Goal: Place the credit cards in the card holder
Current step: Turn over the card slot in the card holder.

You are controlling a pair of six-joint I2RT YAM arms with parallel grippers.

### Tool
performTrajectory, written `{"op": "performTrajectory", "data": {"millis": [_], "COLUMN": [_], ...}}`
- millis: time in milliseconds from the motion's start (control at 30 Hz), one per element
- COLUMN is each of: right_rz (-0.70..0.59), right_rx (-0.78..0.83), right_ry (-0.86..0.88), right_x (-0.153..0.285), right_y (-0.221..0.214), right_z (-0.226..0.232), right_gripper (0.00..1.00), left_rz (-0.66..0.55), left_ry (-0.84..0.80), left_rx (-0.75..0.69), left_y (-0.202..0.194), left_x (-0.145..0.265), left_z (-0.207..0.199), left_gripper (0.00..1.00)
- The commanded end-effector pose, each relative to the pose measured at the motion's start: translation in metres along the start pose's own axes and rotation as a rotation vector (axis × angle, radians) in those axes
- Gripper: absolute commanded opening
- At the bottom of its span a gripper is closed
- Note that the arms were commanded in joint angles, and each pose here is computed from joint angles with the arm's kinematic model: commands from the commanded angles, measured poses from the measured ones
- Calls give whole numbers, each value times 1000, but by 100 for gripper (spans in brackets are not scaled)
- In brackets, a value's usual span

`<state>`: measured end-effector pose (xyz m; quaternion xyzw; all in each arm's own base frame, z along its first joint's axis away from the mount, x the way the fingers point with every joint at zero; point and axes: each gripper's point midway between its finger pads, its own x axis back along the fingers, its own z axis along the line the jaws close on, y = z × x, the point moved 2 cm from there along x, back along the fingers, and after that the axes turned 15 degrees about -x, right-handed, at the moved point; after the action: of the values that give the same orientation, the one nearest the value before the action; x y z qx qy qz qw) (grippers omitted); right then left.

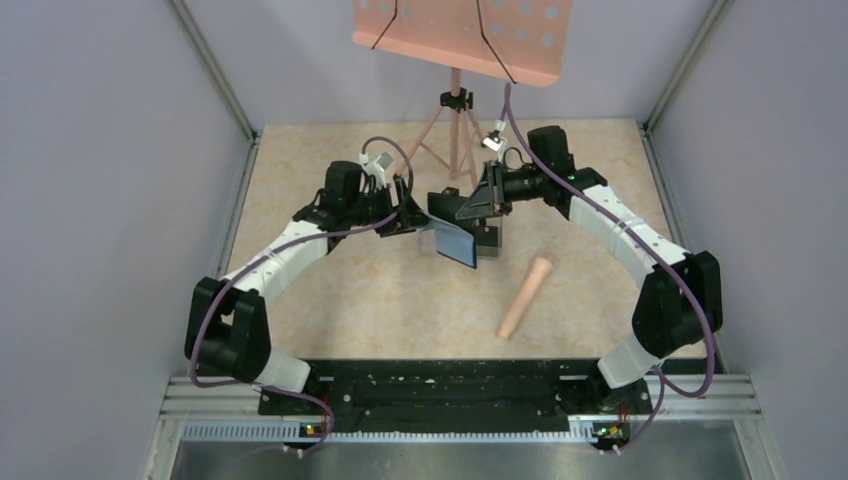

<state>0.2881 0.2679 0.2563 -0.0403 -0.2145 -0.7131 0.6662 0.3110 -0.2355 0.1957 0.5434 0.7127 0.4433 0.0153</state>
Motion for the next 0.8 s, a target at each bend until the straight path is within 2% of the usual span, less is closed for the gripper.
{"op": "performTrajectory", "data": {"millis": [0, 367, 767], "right_rz": [-4, 18, 3], "right_rx": [0, -60, -109], "right_ry": [61, 135, 265], "right_x": [1, -1, 5], "right_y": [6, 2, 14], "right_z": [10, 14, 33], "right_gripper": [0, 0, 0], "left_rz": [-116, -146, -92], "left_ry": [-84, -296, -481], "left_rx": [-20, -51, -40], "left_y": [23, 36, 30], "left_x": [16, 19, 18], "left_z": [-15, -42, -57], "left_gripper": [73, 78, 77]}}
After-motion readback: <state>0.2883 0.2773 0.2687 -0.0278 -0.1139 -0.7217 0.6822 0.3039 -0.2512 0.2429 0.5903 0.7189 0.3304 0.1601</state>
